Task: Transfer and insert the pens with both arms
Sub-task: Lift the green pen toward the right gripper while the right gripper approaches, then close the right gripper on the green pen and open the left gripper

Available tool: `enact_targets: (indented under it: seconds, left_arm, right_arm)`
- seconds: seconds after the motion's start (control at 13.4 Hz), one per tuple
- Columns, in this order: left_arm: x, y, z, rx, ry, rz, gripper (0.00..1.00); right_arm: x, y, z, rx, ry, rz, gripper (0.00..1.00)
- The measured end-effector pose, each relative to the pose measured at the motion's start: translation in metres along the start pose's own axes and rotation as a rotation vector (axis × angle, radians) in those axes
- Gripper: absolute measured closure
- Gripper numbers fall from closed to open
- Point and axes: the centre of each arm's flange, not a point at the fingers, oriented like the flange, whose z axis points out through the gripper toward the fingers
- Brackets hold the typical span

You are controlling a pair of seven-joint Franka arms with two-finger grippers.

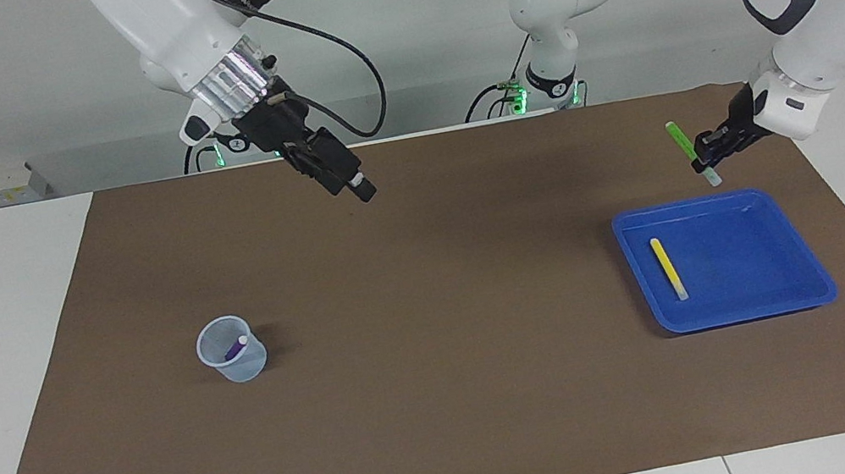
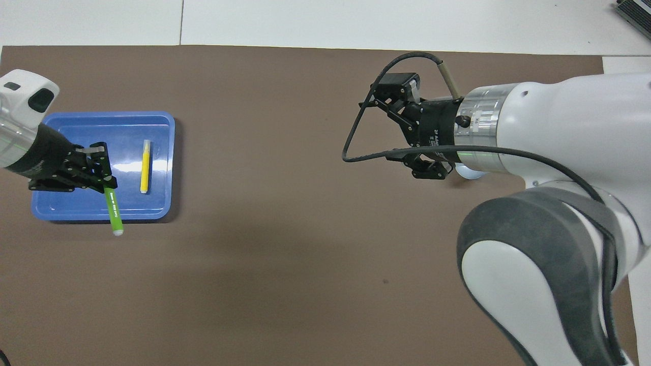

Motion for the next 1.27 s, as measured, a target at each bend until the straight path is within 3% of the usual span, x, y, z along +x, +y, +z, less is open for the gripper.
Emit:
enact_targets:
  seconds: [0.22,0.37,0.6,0.97,1.27]
  left_arm:
    - [-0.023,0.034,-0.001,-0.086,-0.048,-0.312,0.83]
    - [-0.028,0.047,0.000,-0.139,-0.087,-0.466,0.83]
    - [-0.029,0.062,-0.001,-0.275,-0.184,-0.645,0.83]
    - [-0.035,0.084,0.028,-0.455,-0.293,-0.798,0.83]
    - [-0.063,0.124,0.040,-0.529,-0.326,-0.926,0.83]
  right_arm:
    - [-0.017,0.001,0.008,-0.008,-0.012,0.068,0.00]
    - [-0.025,0.003,0.014,-0.015,-0.018,0.081,0.00]
    - [-0.037,0.004,0.024,-0.005,-0.019,0.112,0.00]
    - [-0.070,0.005,0.047,0.003,-0.034,0.089,0.00]
    - [-0.093,0.004,0.057,0.012,-0.046,0.089,0.00]
